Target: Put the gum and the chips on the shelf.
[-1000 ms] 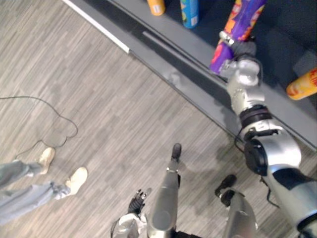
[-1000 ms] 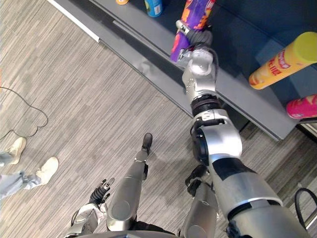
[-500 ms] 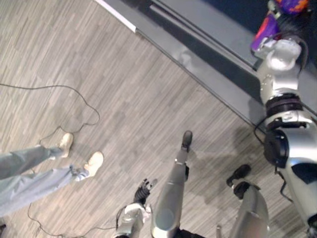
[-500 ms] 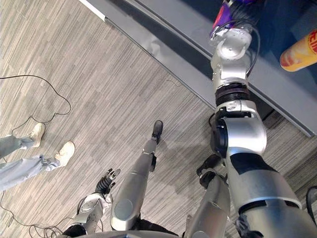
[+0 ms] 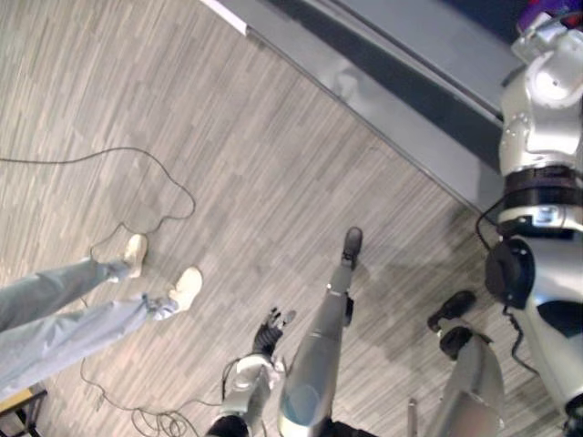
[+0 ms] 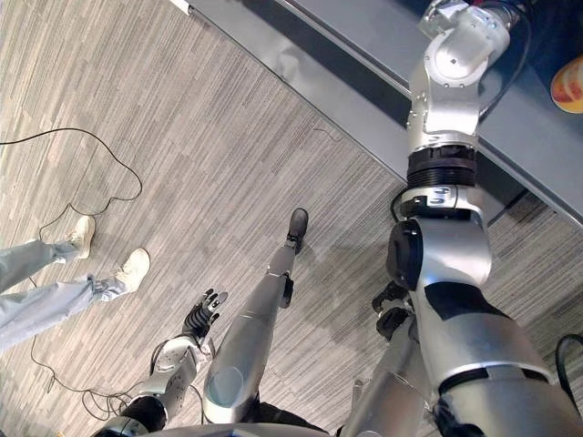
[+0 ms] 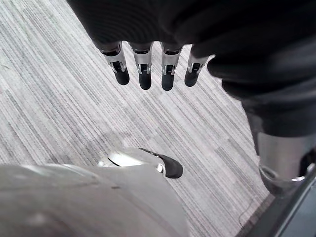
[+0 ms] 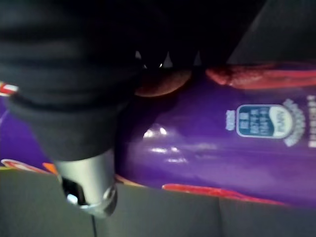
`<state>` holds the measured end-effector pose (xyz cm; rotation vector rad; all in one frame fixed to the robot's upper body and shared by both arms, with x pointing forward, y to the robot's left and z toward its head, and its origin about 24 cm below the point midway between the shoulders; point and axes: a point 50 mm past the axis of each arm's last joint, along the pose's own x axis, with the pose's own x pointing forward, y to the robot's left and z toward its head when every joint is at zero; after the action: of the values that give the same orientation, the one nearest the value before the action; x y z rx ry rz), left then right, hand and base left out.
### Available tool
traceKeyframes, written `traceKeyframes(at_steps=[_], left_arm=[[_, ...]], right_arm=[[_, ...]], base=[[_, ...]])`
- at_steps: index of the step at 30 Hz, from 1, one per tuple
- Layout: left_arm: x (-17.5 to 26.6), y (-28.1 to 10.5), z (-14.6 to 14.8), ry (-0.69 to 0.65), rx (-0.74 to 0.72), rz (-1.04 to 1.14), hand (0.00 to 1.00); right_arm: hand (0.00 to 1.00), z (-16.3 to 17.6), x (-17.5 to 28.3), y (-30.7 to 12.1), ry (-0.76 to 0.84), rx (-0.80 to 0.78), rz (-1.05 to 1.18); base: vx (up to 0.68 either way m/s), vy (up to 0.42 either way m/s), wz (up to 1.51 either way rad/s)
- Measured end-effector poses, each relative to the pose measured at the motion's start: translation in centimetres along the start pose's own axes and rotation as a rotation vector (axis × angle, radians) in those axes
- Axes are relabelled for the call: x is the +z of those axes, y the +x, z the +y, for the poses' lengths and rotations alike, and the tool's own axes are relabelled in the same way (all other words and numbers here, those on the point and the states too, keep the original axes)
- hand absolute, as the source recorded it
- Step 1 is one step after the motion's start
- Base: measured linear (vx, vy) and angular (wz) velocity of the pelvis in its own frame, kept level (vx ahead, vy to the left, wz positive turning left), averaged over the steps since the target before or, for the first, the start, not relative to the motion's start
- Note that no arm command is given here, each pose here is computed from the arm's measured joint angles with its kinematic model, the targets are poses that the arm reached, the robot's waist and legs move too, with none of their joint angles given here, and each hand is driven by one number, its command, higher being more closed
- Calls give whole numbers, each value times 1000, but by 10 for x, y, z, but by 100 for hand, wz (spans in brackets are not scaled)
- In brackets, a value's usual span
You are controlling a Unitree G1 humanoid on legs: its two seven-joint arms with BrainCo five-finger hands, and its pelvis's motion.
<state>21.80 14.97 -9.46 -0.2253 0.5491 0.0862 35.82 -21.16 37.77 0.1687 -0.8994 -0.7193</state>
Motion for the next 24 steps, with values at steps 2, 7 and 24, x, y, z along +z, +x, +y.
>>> traceKeyframes(at_steps=[2, 7, 24], left_arm=[[3, 1, -4, -21, -4, -14, 0], [8, 2, -12, -82, -15, -41, 0], [26, 3, -19, -206, 2, -122, 0]], right_arm=[[100, 5, 3, -6, -7, 21, -30], [100, 12, 10, -22, 10, 52, -82], [100, 34, 20, -59, -10, 183, -172]], base=[[23, -33, 1], [17, -35, 3], [30, -34, 0]])
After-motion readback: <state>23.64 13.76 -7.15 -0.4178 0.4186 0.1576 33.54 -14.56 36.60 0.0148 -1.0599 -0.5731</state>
